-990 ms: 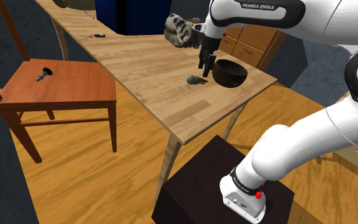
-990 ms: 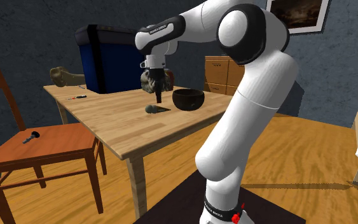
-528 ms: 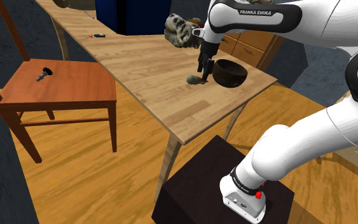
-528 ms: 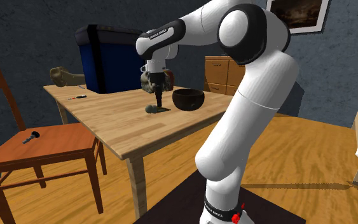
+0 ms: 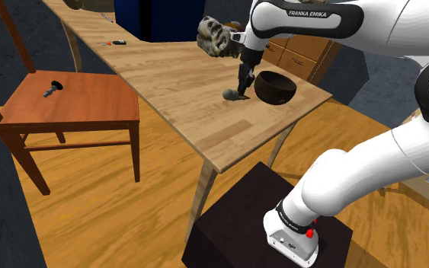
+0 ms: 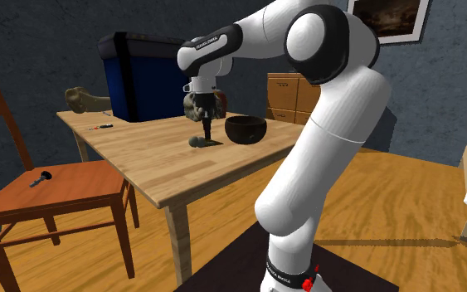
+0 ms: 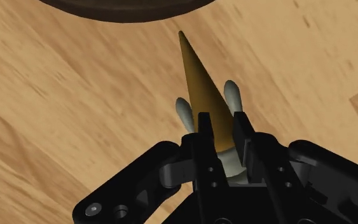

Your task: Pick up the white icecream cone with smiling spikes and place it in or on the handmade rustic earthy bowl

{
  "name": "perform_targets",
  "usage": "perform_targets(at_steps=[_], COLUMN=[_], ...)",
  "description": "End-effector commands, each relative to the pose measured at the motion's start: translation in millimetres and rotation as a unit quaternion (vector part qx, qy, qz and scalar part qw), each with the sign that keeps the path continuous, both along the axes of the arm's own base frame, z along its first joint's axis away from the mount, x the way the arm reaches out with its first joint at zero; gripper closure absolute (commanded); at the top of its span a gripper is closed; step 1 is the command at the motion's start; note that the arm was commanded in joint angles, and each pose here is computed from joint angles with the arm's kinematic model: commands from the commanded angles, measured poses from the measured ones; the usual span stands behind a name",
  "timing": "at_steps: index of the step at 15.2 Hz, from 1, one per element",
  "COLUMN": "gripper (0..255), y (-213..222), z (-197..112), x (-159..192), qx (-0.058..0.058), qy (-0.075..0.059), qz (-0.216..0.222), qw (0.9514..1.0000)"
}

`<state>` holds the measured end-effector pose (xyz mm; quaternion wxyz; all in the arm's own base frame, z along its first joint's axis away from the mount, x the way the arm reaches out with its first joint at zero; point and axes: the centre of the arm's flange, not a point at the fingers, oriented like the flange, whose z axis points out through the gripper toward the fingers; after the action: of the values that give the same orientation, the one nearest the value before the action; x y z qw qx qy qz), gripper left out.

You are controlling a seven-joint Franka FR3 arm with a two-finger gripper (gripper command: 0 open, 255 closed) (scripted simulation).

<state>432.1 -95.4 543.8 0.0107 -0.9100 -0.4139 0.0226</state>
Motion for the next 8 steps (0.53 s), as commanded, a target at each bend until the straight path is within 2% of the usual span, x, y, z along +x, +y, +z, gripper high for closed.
perform_targets(at_steps=[1,6,7,8], gripper=[255,255,255,0], y=[-0.6,-0.7,-0.8,-0.8], z=[-4.3,0.2,2.0,2.0], x=[-0.2,0.1,-0.4,-0.4], qx=[0.000,0.000,0.000,0.000], qy=[0.006,0.006,0.001,0.001], qz=[-0.001,-0.001,-0.001,-0.001], qw=[1.0000,1.0000,1.0000,1.0000])
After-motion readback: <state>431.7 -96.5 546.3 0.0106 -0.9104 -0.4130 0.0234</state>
